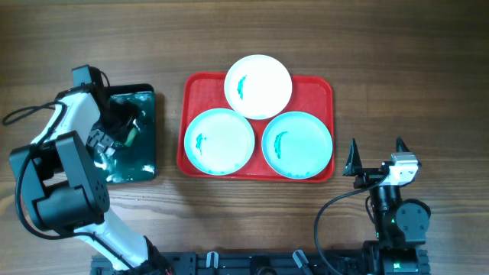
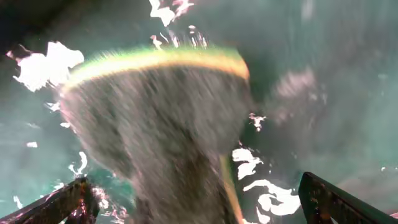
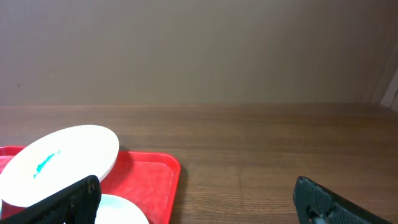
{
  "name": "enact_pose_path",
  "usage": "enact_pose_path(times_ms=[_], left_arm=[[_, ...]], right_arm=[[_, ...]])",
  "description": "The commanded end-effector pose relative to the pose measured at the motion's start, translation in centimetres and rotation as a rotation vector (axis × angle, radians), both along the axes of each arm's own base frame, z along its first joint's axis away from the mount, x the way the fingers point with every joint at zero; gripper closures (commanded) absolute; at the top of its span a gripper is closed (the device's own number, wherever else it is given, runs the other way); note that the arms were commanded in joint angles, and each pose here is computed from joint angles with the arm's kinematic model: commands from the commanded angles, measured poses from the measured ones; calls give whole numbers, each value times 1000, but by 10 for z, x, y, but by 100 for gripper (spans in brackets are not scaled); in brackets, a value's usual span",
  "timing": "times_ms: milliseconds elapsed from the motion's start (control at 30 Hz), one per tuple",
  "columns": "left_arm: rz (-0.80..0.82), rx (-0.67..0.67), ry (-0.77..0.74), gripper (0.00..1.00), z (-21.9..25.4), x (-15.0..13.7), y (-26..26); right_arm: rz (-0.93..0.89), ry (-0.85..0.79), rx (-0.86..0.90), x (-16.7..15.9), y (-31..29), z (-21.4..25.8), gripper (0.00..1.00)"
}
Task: Clean dirty plates on tray and stack at the side
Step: 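Dip and rub the held sponge in the water of the black tray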
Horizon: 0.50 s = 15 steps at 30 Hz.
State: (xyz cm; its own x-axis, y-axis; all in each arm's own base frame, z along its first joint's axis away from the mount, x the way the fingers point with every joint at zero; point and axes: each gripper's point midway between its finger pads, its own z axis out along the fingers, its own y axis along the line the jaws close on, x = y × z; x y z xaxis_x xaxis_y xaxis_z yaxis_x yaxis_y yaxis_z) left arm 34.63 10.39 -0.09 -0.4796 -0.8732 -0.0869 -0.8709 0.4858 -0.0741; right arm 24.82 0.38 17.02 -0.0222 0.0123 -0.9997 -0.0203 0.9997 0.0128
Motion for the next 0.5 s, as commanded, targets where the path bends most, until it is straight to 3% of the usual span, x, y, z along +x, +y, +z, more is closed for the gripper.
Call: enact_pose_path(times_ms=[0, 33, 67, 100, 167, 233, 300, 333, 367, 467], left_arm=[[14, 85, 113, 4, -34, -25, 16], [14, 85, 110, 26, -34, -24, 16], [14, 85, 110, 59, -34, -24, 16], [14, 84, 114, 77, -34, -25, 15], [13, 80, 125, 96, -34, -28, 14], [13, 70, 128, 96, -34, -29, 13], [10, 34, 118, 94, -34, -27, 7], [9, 9, 107, 63, -34, -25, 2], [8, -6, 101, 0, -33, -24, 0], [6, -20, 117, 3, -33, -28, -3]], right_arm=[[-17, -9, -12, 0, -4, 2, 0], [-17, -10, -12, 0, -4, 2, 0], [-17, -9, -12, 0, -4, 2, 0], [-17, -9, -11, 0, -4, 2, 0], [-17, -10, -12, 0, -4, 2, 0], [-17, -10, -11, 0, -4, 2, 0], [-17, -10, -12, 0, -4, 2, 0], [-17, -10, -12, 0, -4, 2, 0], [-17, -10, -11, 0, -4, 2, 0], [-17, -10, -11, 0, -4, 2, 0]])
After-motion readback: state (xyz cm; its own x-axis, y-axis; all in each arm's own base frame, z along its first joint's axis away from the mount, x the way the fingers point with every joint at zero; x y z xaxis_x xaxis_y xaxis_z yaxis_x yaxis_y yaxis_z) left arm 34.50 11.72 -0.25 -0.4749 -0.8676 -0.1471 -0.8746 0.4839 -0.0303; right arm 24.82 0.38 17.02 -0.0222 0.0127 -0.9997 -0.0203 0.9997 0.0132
